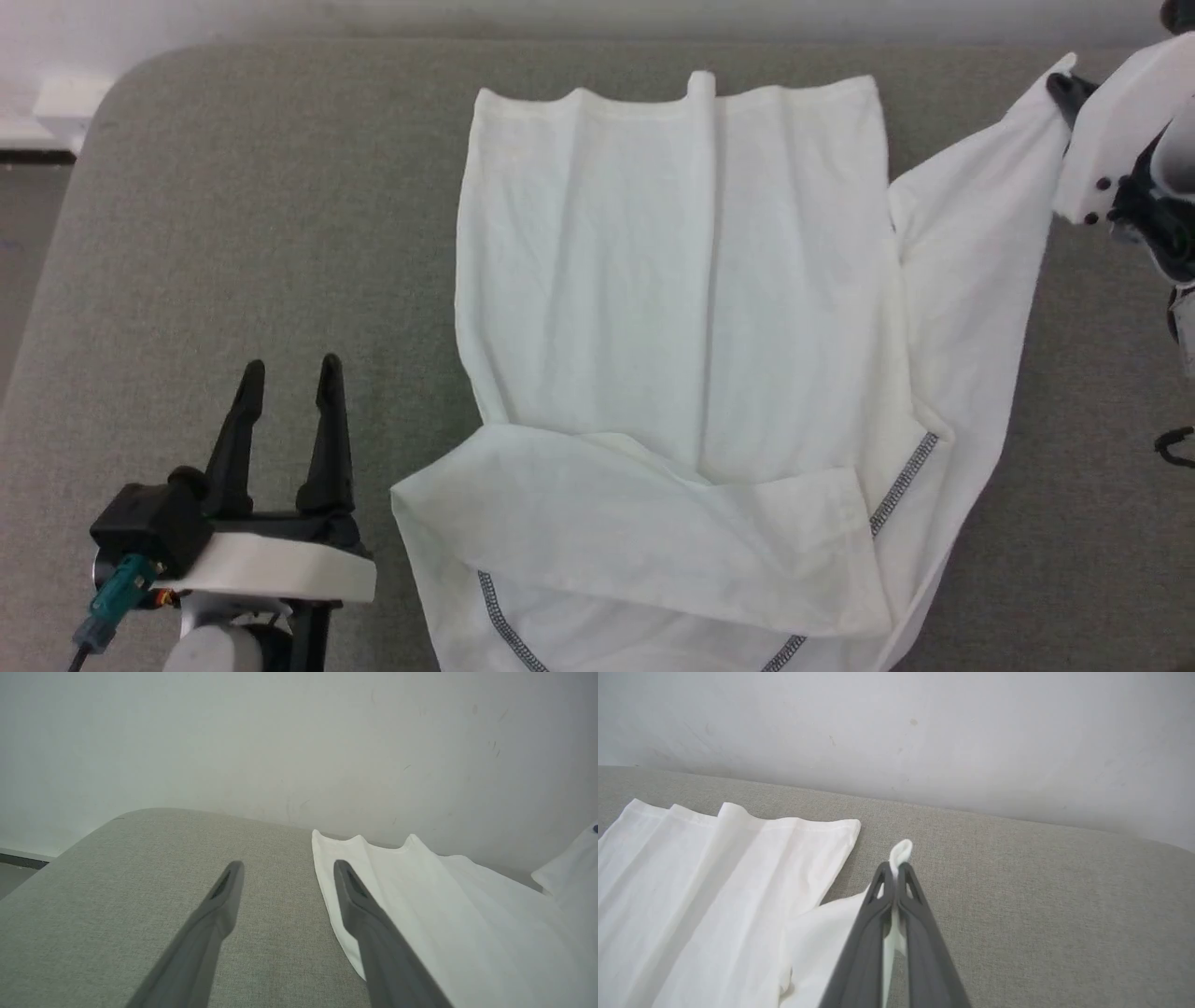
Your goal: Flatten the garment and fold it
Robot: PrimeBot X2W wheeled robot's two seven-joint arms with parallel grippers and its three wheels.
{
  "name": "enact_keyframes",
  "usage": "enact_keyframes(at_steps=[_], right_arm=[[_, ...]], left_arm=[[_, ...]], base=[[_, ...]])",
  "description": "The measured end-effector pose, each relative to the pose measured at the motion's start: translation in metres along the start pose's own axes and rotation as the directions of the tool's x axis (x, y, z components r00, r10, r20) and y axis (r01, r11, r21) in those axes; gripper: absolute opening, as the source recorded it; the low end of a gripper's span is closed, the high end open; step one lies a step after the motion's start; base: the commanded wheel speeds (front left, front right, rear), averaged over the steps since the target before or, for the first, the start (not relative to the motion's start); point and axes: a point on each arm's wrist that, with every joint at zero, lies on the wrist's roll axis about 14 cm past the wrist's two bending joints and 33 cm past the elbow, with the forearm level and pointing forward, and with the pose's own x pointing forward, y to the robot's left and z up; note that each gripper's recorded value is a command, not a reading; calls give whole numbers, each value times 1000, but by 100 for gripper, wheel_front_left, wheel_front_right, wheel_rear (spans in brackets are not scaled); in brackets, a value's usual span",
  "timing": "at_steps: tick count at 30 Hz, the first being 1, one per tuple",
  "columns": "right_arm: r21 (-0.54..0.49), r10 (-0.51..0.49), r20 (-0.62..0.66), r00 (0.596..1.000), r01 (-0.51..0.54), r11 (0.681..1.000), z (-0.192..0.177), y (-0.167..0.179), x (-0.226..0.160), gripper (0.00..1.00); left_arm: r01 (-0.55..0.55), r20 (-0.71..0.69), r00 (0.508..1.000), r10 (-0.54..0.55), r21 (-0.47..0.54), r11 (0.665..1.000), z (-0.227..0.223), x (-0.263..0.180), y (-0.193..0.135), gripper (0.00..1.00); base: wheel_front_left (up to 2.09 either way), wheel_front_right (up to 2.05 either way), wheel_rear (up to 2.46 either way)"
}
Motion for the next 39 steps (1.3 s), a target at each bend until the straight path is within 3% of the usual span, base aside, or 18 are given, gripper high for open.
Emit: enact_keyframes(at_steps=[5,11,15,20,22,25,31,35,36,37,38,39], right_arm=[[-115,107,126,986,-92,989,27,35,-50,0],[-259,301,182,936,-250,933,24,105,-117,0],[-286,440,186,879,-380,880,8,162,-157,0],[-245,622,124,773,-583,774,-29,244,-189,0],[-207,681,76,728,-657,725,-48,275,-195,0],[-172,715,13,699,-703,690,-74,299,-190,0],[-122,709,-68,702,-711,692,-117,310,-159,0],[-89,737,-91,670,-742,664,-133,320,-148,0],[-86,743,-100,662,-750,656,-139,323,-146,9],[-73,750,-117,651,-759,647,-145,326,-146,36],[-65,754,-131,643,-765,641,-152,328,-145,75],[-65,757,-144,637,-770,635,-158,329,-144,100]], left_arm=[[17,19,1000,-17,-8,1000,15,-15,-10,100],[61,53,997,-60,-17,998,33,-29,-25,100],[82,70,994,-80,-21,996,42,-38,-32,100],[99,91,991,-96,-24,995,52,-48,-37,100],[95,91,992,-93,-25,995,52,-52,-36,100],[96,82,992,-94,-26,995,51,-57,-35,100],[58,47,997,-56,-26,998,39,-60,-22,100],[40,23,999,-40,-29,999,29,-53,-17,100],[42,17,999,-41,-31,999,26,-51,-17,100],[40,12,999,-40,-32,999,24,-50,-17,100],[36,5,999,-35,-32,999,21,-49,-16,100],[32,1,999,-32,-32,999,19,-47,-15,100]], base=[[0,0,0],[0,0,0],[0,0,0],[0,0,0],[0,0,0],[0,0,0],[0,0,0],[0,0,0],[0,0,0],[0,0,0],[0,0,0],[0,0,0]])
